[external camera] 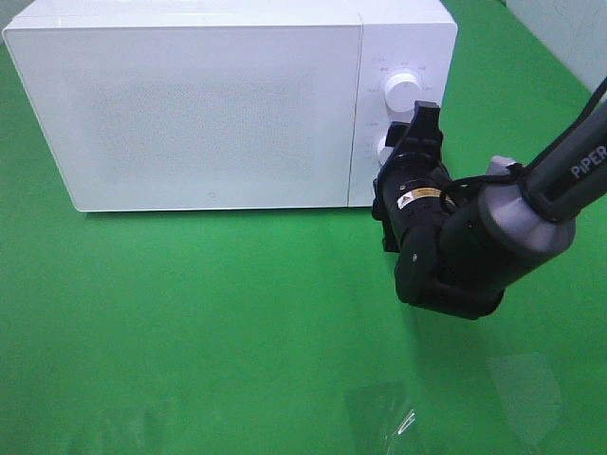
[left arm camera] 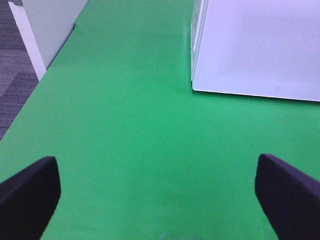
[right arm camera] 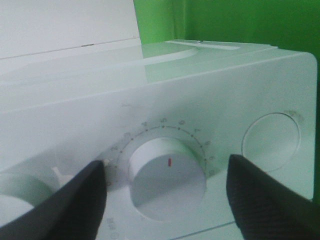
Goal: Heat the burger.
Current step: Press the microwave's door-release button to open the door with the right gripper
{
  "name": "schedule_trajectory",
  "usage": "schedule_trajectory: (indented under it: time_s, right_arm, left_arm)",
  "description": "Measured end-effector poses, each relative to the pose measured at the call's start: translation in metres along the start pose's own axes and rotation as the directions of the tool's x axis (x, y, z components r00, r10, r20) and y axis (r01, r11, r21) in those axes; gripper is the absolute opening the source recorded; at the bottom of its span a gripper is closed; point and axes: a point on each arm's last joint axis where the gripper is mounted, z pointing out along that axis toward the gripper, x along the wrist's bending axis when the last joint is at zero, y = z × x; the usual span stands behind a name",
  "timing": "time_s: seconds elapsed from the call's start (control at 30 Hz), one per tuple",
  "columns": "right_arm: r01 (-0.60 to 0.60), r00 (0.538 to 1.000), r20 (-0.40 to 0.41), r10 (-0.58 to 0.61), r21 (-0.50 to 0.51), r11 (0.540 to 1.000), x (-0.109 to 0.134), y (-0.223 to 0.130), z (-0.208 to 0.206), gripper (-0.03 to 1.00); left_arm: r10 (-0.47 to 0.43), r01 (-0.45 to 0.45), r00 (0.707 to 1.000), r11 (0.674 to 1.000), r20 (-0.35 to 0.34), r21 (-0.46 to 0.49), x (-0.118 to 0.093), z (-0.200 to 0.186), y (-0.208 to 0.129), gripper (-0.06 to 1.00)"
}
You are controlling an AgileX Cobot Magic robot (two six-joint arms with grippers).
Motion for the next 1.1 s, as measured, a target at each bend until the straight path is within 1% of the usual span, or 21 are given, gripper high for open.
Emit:
schedule_trajectory:
  time_s: [0.17,0.23,0.4,0.47,0.5,0.53,0.57,0.6,0.63,0.67,0.7,0.73,0.77,0.8,0.83,0.87,0.93,0.97,1.0,1.03,1.1]
  right_arm:
    - [0.068,0.998,-0.01,-0.067,0.036,0.997,0.008,0.005,-0.012,0.64]
    - [0.15,0.989,-0.023,-0.148,0.099,0.984,0.013,0.006,-0.023,0.66]
    - [0.233,0.972,-0.023,-0.232,0.165,0.958,0.018,0.005,-0.032,0.69]
    - [0.402,0.905,0.015,-0.424,0.293,0.868,0.02,0.001,-0.043,0.72]
    - [0.402,0.905,0.015,-0.424,0.293,0.868,0.02,0.001,-0.043,0.72]
    - [0.489,0.848,0.016,-0.529,0.358,0.795,0.023,-0.001,-0.048,0.72]
    - [0.489,0.848,0.016,-0.529,0.358,0.795,0.023,-0.001,-0.048,0.72]
    - [0.54,0.806,0.01,-0.592,0.397,0.742,0.023,-0.002,-0.051,0.73]
    - [0.631,0.709,-0.025,-0.705,0.469,0.618,0.027,-0.005,-0.056,0.73]
    - [0.631,0.709,-0.025,-0.705,0.469,0.618,0.027,-0.005,-0.056,0.73]
    - [0.696,0.605,-0.069,-0.794,0.53,0.484,0.03,-0.006,-0.063,0.73]
    - [0.696,0.605,-0.069,-0.794,0.53,0.484,0.03,-0.006,-0.063,0.73]
    - [0.714,0.564,-0.084,-0.821,0.549,0.434,0.031,-0.004,-0.065,0.73]
    - [0.714,0.564,-0.084,-0.821,0.549,0.434,0.031,-0.004,-0.065,0.73]
    - [0.738,0.487,-0.116,-0.865,0.585,0.337,0.036,-0.001,-0.069,0.73]
    - [0.738,0.487,-0.116,-0.865,0.585,0.337,0.036,-0.001,-0.069,0.73]
    - [0.769,0.348,-0.186,-0.919,0.617,0.166,0.052,0.014,-0.073,0.73]
    - [0.769,0.348,-0.186,-0.919,0.617,0.166,0.052,0.014,-0.073,0.73]
    - [0.776,0.294,-0.213,-0.932,0.622,0.103,0.06,0.023,-0.075,0.73]
    - [0.776,0.294,-0.213,-0.932,0.622,0.103,0.06,0.023,-0.075,0.73]
    - [0.78,0.265,-0.23,-0.936,0.623,0.068,0.065,0.028,-0.076,0.73]
  left_arm:
    - [0.0,0.0,1.0,1.0,0.0,0.0,0.0,0.0,0.0,0.99]
    - [0.0,0.0,1.0,1.0,0.0,0.0,0.0,0.0,0.0,0.99]
    - [0.0,0.0,1.0,1.0,0.0,0.0,0.0,0.0,0.0,0.99]
    - [0.0,0.0,1.0,1.0,0.0,0.0,0.0,0.0,0.0,0.99]
    - [0.0,0.0,1.0,1.0,0.0,0.0,0.0,0.0,0.0,0.99]
    - [0.0,0.0,1.0,1.0,0.0,0.0,0.0,0.0,0.0,0.99]
    - [0.0,0.0,1.0,1.0,0.0,0.0,0.0,0.0,0.0,0.99]
    - [0.0,0.0,1.0,1.0,0.0,0.0,0.0,0.0,0.0,0.99]
    - [0.0,0.0,1.0,1.0,0.0,0.0,0.0,0.0,0.0,0.99]
    - [0.0,0.0,1.0,1.0,0.0,0.0,0.0,0.0,0.0,0.99]
    - [0.0,0.0,1.0,1.0,0.0,0.0,0.0,0.0,0.0,0.99]
    - [0.0,0.0,1.0,1.0,0.0,0.0,0.0,0.0,0.0,0.99]
    - [0.0,0.0,1.0,1.0,0.0,0.0,0.0,0.0,0.0,0.99]
    - [0.0,0.0,1.0,1.0,0.0,0.0,0.0,0.0,0.0,0.99]
    - [0.0,0.0,1.0,1.0,0.0,0.0,0.0,0.0,0.0,0.99]
    - [0.0,0.0,1.0,1.0,0.0,0.0,0.0,0.0,0.0,0.99]
    - [0.0,0.0,1.0,1.0,0.0,0.0,0.0,0.0,0.0,0.99]
    - [0.0,0.0,1.0,1.0,0.0,0.0,0.0,0.0,0.0,0.99]
    - [0.0,0.0,1.0,1.0,0.0,0.0,0.0,0.0,0.0,0.99]
    - [0.0,0.0,1.0,1.0,0.0,0.0,0.0,0.0,0.0,0.99]
    - [0.0,0.0,1.0,1.0,0.0,0.0,0.0,0.0,0.0,0.99]
